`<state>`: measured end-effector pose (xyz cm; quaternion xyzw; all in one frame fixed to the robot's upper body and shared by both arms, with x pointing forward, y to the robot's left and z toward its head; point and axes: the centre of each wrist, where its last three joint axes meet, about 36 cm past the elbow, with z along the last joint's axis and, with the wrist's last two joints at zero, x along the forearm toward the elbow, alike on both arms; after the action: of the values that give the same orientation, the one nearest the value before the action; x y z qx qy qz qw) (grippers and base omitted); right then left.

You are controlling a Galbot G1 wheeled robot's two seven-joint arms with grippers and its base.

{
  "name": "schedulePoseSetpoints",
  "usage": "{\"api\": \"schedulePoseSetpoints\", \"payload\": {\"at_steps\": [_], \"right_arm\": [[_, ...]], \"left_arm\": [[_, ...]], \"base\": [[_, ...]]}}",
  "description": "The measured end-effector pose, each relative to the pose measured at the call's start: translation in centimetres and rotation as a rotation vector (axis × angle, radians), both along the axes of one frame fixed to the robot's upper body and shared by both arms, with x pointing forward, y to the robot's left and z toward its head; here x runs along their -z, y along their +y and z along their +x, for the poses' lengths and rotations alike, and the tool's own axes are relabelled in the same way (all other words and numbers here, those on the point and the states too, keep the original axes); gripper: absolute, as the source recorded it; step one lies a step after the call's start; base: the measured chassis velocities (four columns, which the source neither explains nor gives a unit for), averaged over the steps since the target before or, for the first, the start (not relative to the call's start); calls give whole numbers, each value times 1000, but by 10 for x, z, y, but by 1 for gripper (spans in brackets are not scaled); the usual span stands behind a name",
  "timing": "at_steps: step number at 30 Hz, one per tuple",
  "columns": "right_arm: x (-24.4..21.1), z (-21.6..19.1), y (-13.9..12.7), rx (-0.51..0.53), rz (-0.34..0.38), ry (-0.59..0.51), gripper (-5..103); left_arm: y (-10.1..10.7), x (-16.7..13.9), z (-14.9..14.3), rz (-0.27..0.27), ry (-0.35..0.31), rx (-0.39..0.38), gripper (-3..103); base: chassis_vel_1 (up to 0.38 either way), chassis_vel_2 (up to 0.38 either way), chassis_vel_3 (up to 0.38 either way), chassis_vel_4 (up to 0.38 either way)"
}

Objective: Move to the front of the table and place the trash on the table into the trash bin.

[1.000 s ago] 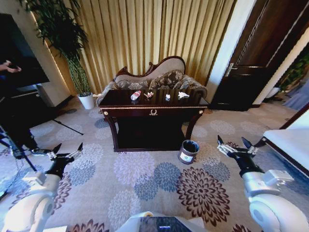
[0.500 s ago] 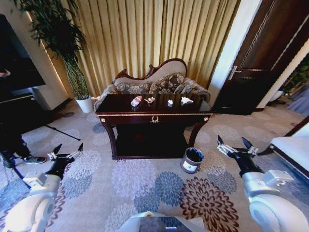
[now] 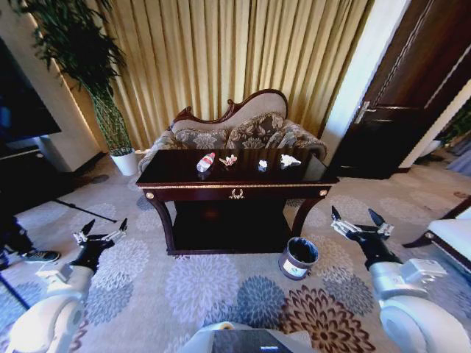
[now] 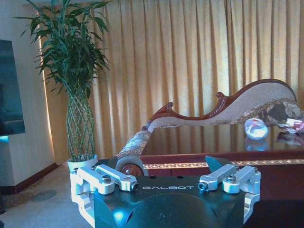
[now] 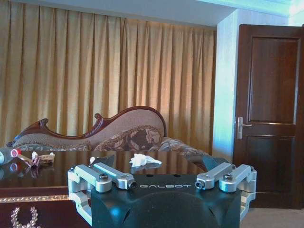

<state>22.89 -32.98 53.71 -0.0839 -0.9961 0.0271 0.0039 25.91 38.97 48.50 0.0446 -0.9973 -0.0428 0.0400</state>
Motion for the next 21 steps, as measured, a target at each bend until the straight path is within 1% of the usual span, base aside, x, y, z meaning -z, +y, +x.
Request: {"api": "schedulePoseSetpoints", "payload": {"at_steps": [21], "right_arm": [[1, 0, 1, 0, -2, 2, 100]], "left_arm": [[0, 2, 0, -2, -6, 1, 100]], "base": [[-202, 204, 196, -200]]}}
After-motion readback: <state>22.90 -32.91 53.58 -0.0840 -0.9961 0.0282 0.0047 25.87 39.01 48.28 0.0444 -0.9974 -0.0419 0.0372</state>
